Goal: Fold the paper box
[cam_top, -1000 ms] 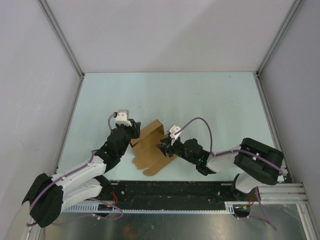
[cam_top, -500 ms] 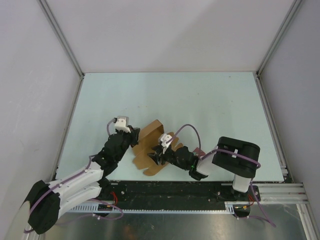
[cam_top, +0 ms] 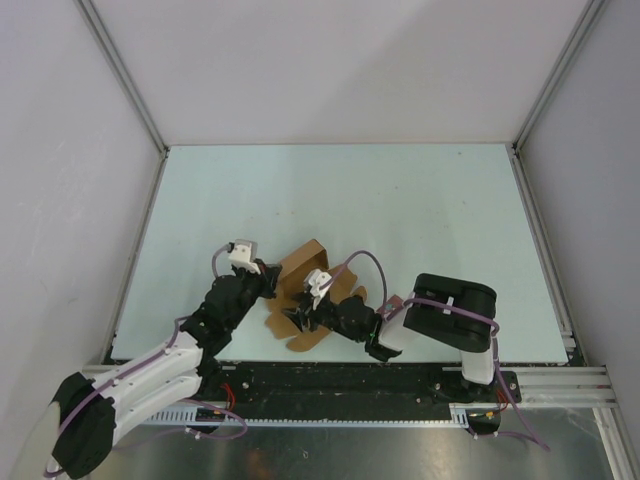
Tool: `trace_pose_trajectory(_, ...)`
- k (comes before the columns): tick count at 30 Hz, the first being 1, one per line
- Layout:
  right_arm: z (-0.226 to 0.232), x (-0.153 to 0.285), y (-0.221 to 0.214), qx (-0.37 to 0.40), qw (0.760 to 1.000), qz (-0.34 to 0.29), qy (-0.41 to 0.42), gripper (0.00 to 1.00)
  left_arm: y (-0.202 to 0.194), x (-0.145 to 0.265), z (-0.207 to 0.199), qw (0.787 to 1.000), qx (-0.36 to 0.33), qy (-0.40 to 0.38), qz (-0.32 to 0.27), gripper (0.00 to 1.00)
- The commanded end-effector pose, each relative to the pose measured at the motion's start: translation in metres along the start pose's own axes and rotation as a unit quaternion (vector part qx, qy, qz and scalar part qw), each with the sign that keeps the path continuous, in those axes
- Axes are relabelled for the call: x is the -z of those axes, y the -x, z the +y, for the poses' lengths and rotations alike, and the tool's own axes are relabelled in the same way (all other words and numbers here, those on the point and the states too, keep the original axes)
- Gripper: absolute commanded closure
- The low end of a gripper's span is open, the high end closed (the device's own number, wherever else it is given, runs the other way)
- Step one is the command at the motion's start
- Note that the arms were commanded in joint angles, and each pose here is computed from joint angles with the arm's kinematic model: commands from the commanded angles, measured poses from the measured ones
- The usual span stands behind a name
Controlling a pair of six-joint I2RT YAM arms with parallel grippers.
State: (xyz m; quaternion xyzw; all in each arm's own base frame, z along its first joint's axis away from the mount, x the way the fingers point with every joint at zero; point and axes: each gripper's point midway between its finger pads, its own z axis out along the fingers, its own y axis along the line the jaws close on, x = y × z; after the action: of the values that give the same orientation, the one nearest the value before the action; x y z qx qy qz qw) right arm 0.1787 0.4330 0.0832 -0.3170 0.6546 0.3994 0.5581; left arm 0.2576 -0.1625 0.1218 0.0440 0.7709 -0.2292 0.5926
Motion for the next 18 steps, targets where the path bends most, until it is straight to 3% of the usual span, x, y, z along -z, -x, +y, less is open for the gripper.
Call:
trace_pose_trajectory(1, 0.011, -0.014, 0.026, 0.002, 0.999, -0.05, 0.002, 0.49, -0.002, 0.004, -0.006, 1.0, 0.015, -0.021, -0.001, 0.97)
trace_pose_trajectory(18, 0.027, -0.039, 0.006, 0.045, 0.996, -0.064, -0.035, 0.46, -0.021, 0.006, -0.001, 0.999, 0.016, -0.008, 0.042, 1.0)
